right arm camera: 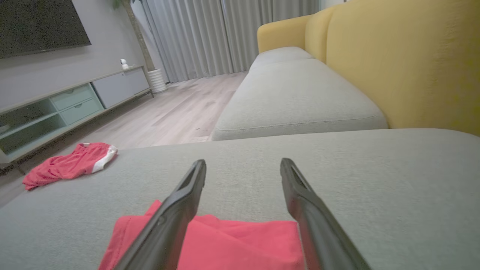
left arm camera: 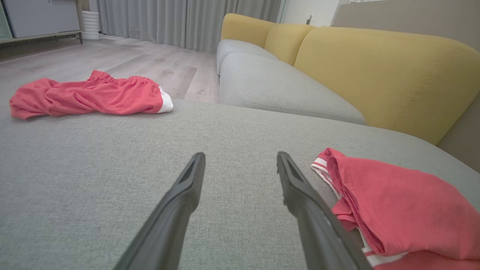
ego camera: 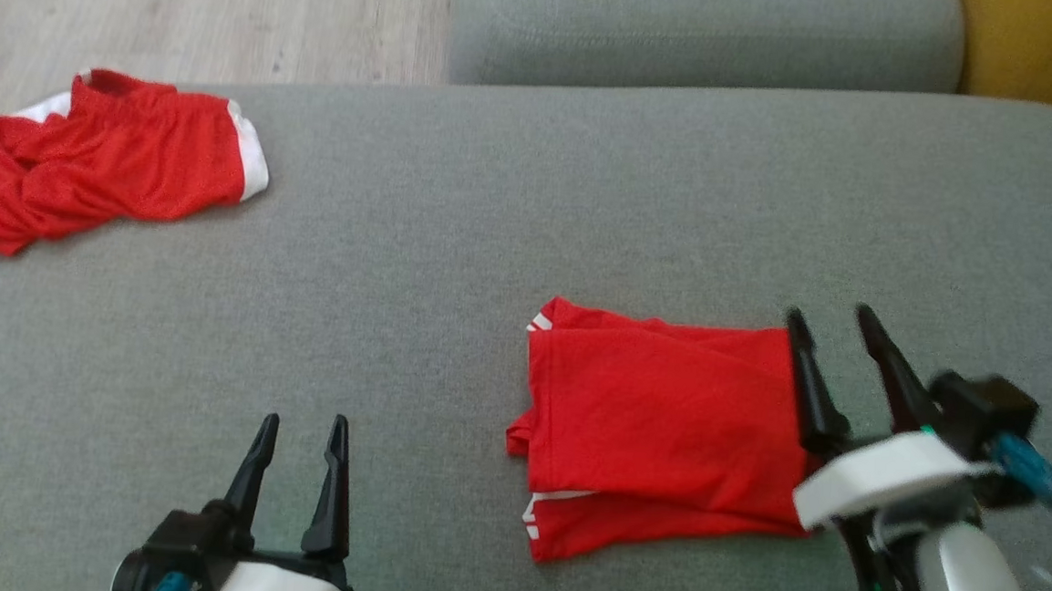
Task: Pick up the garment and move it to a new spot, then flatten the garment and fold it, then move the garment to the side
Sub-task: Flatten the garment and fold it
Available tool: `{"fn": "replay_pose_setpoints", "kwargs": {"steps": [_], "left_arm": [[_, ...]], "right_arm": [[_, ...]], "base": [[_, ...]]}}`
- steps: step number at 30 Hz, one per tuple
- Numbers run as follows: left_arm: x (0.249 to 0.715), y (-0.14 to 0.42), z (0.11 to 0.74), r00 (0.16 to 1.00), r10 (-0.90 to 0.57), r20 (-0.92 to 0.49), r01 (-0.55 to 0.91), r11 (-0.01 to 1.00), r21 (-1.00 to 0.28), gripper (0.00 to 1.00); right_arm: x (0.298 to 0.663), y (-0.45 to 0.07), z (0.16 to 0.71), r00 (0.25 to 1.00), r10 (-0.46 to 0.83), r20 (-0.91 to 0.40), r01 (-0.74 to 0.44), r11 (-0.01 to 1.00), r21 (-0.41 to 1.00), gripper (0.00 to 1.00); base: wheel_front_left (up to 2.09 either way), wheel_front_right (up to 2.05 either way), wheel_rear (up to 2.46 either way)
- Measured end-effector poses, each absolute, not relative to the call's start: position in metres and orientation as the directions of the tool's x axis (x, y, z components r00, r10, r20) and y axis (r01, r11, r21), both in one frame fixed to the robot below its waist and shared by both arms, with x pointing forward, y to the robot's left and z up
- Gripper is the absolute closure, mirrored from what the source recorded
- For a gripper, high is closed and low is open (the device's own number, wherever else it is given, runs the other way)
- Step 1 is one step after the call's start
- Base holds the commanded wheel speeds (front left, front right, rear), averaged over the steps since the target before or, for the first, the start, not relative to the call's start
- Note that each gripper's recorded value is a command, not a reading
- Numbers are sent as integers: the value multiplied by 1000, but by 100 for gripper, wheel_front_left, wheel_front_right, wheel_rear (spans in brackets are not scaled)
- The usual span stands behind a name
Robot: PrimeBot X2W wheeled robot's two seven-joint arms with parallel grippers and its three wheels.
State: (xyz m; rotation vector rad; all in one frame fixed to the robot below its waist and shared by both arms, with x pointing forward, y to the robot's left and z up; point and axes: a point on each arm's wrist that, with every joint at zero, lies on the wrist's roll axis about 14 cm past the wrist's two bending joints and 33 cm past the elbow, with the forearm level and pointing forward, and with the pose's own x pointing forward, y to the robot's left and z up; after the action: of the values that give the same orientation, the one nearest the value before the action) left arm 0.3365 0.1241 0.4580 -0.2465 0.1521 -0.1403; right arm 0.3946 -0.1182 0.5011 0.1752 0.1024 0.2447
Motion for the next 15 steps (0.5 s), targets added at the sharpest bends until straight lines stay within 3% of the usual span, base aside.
{"fn": "replay_pose_setpoints", "kwargs": {"steps": [15], "left_arm": [[327, 119, 461, 978, -174, -118, 141, 959, -248, 0]], "right_arm": [[354, -150, 485, 986, 146, -78, -133, 979, 155, 0]], "base": [[0, 0, 0]]}}
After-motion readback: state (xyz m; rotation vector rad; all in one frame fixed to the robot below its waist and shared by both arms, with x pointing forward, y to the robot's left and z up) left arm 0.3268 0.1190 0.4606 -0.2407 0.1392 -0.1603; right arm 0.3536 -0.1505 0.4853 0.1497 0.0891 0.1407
